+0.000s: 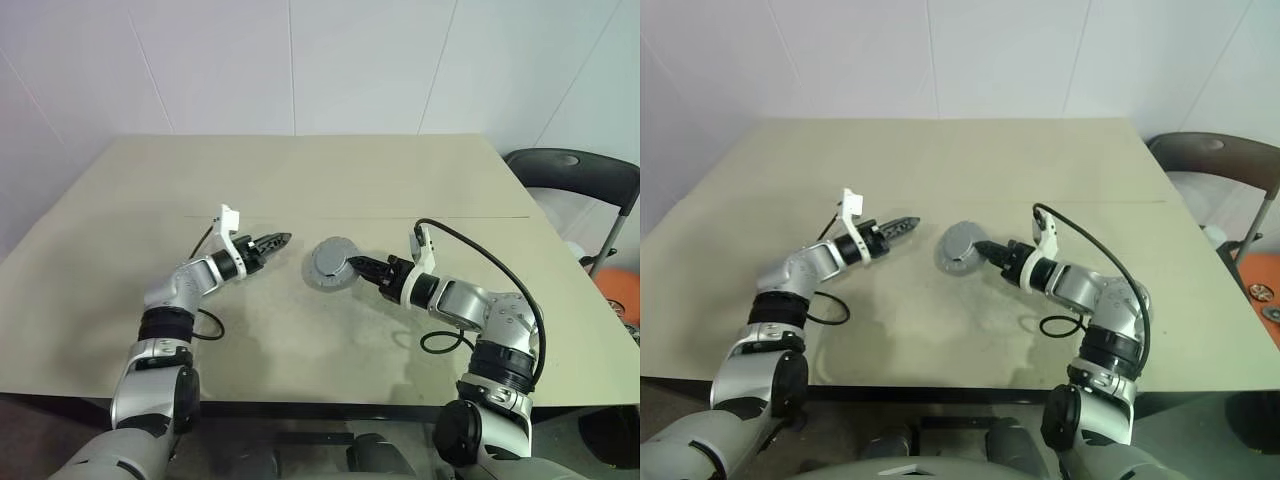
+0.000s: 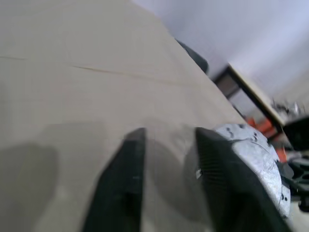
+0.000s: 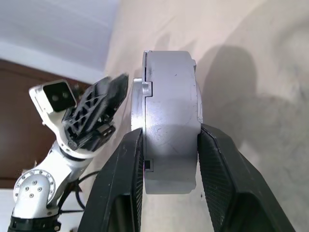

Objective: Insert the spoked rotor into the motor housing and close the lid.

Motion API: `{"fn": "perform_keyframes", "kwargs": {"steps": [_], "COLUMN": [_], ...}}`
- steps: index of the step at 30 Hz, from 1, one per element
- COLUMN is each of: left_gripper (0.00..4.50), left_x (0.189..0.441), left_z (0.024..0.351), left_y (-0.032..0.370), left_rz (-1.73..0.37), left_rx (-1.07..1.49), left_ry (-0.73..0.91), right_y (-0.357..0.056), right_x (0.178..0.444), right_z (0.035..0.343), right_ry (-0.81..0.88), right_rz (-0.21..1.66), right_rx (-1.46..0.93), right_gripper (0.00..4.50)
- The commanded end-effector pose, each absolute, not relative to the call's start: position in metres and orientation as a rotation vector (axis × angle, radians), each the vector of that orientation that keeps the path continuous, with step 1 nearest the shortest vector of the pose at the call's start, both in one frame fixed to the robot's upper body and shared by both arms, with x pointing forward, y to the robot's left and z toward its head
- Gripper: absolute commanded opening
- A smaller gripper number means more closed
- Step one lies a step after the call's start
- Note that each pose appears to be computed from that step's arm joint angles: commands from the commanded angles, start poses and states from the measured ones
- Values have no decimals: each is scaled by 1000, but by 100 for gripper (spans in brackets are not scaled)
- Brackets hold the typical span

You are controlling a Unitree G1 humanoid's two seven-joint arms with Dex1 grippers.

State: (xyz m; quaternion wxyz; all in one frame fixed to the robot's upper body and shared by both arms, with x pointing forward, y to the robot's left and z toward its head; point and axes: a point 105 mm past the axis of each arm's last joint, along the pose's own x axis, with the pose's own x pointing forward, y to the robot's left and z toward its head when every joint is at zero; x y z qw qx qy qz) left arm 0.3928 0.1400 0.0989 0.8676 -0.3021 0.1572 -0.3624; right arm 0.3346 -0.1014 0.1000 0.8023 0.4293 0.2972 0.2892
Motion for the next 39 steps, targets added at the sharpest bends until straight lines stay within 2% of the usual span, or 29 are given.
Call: {"fn": "perform_keyframes", "kwargs": {"steps": [1, 3, 5, 15, 23, 39], "left_gripper": [321, 395, 448, 448, 448, 448], "left_x": [387, 381, 377, 363, 370, 373], "left_z": [123, 130, 131, 105, 108, 108], "left_y": [142, 141, 139, 119, 114, 77], "left_rz": [-801, -827, -832, -822, -836, -906], "left_rx": [-738, -818, -867, -997, -1102, -1275], "left_ry": [283, 283, 305, 507, 482, 463], "right_y": [-91, -89, -88, -84, -79, -57], "right_x": [343, 346, 349, 361, 362, 353], "right_z": [128, 129, 132, 152, 152, 148], "right_ry": [519, 506, 486, 381, 383, 431], "right_rz": [709, 703, 703, 730, 741, 809], "right_rx": [954, 960, 968, 1003, 1008, 1018], "right_gripper": [137, 137, 137, 137, 137, 137]}}
